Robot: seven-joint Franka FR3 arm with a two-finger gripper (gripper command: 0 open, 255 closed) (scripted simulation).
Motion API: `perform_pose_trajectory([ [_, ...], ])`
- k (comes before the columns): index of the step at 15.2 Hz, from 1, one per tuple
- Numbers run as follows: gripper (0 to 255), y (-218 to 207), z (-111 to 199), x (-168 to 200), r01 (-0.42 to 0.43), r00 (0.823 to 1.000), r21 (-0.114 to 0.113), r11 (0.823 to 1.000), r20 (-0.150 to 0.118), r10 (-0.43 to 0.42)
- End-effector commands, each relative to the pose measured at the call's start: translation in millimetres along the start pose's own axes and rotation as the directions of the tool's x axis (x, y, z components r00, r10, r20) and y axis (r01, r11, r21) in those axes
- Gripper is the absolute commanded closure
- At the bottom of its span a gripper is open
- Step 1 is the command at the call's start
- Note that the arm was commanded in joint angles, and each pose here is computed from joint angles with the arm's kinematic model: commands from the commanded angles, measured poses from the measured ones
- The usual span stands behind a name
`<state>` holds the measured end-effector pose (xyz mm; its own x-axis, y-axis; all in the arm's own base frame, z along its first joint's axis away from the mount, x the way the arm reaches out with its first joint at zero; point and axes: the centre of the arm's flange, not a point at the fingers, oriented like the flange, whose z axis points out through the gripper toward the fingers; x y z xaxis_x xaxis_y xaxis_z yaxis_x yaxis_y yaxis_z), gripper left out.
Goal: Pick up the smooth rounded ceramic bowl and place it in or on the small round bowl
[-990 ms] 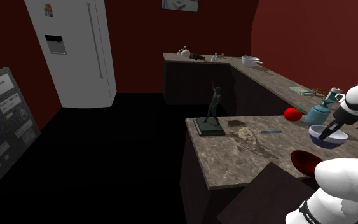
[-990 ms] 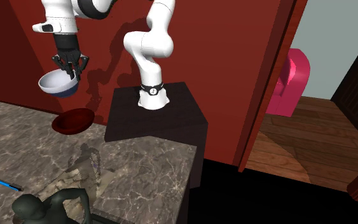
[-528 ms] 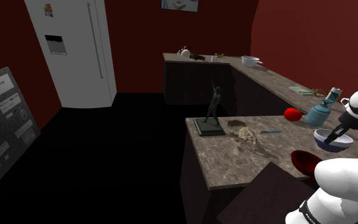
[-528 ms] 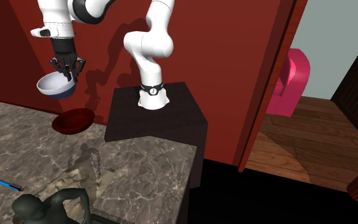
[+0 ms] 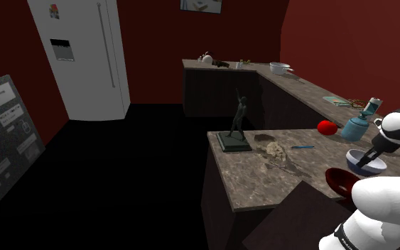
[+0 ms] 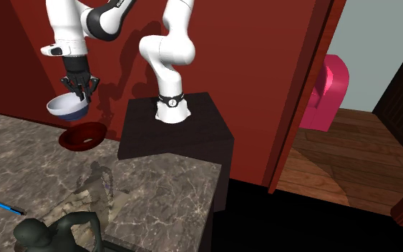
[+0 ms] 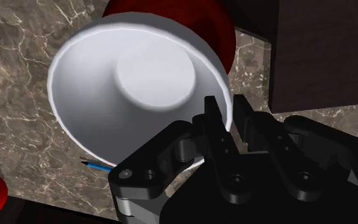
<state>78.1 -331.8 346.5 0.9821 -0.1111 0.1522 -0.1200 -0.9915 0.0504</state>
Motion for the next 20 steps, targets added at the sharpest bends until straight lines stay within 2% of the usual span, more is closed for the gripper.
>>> perform_pose_trajectory([
  [1,255,-0.5,10.9,-2.0,0.0,1.0,-0.001,1.0,-0.001,0.0],
  [6,255,-2.0,41.1,-6.7,0.0,1.0,-0.001,1.0,-0.001,0.0],
  [14,255,-2.0,41.1,-6.7,0.0,1.0,-0.001,1.0,-0.001,0.0],
  [15,0,-2.0,41.1,-6.7,0.0,1.0,-0.001,1.0,-0.001,0.0],
  [20,0,-2.0,41.2,-6.7,0.0,1.0,-0.001,1.0,-0.001,0.0],
])
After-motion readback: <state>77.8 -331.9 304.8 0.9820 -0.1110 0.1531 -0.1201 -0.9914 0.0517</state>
